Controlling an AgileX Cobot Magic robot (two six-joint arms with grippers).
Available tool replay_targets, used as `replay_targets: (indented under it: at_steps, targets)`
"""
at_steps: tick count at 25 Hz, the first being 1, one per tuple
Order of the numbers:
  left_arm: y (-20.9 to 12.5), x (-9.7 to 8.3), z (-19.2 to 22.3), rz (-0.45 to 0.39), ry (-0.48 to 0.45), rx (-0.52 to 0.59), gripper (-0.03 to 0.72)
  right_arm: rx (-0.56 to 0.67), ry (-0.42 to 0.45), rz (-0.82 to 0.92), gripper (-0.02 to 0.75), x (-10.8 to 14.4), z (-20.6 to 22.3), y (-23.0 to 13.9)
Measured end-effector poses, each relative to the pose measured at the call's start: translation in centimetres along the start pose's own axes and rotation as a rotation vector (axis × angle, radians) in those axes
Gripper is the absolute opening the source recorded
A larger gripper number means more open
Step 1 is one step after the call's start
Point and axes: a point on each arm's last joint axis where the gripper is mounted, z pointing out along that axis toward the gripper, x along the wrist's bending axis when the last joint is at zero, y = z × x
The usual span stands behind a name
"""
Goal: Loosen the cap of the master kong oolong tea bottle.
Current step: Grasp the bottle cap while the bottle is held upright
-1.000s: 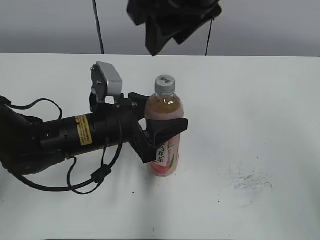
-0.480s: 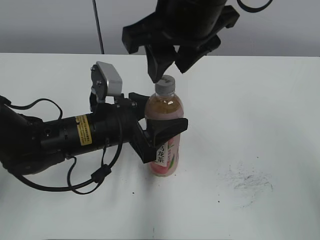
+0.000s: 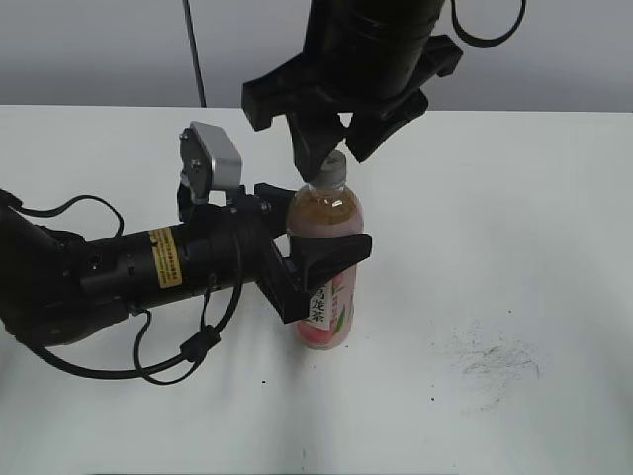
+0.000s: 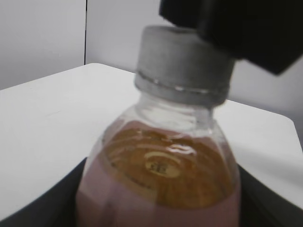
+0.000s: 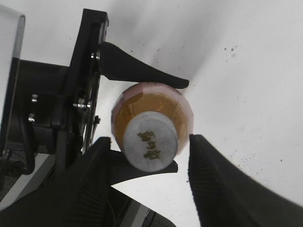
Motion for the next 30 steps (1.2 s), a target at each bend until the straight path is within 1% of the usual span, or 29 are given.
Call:
replay_targets:
  at_steps: [7, 9, 12, 15, 18, 22, 30]
  targets:
    - [0.0, 0.0, 0.0, 0.000, 0.000, 0.000, 0.450, 0.019, 0.003, -0.002, 0.395, 0.1, 0.8, 0.1]
    - [0.0, 0.0, 0.0, 0.000, 0.000, 0.000, 0.450, 0.024, 0.004, -0.004, 0.375, 0.1, 1.0, 0.1]
    - [0.0, 0.0, 0.0, 0.000, 0.000, 0.000, 0.450, 0.026, 0.003, -0.008, 0.277, 0.1, 1.0, 0.1]
    - [0.0, 0.0, 0.0, 0.000, 0.000, 0.000, 0.450, 0.026, 0.005, -0.035, 0.272, 0.1, 1.0, 0.1]
    - [0.0, 0.0, 0.0, -0.001, 0.001, -0.001, 0.450, 0.026, 0.007, -0.109, 0.272, 0.1, 1.0, 0.1]
    - [0.0, 0.0, 0.0, 0.003, 0.002, -0.001, 0.450, 0.023, 0.011, -0.338, 0.272, 0.0, 1.0, 0.1]
    - [0.0, 0.0, 0.0, 0.010, -0.003, 0.000, 0.450, 0.010, 0.015, -1.034, 0.272, 0.0, 0.8, 0.1]
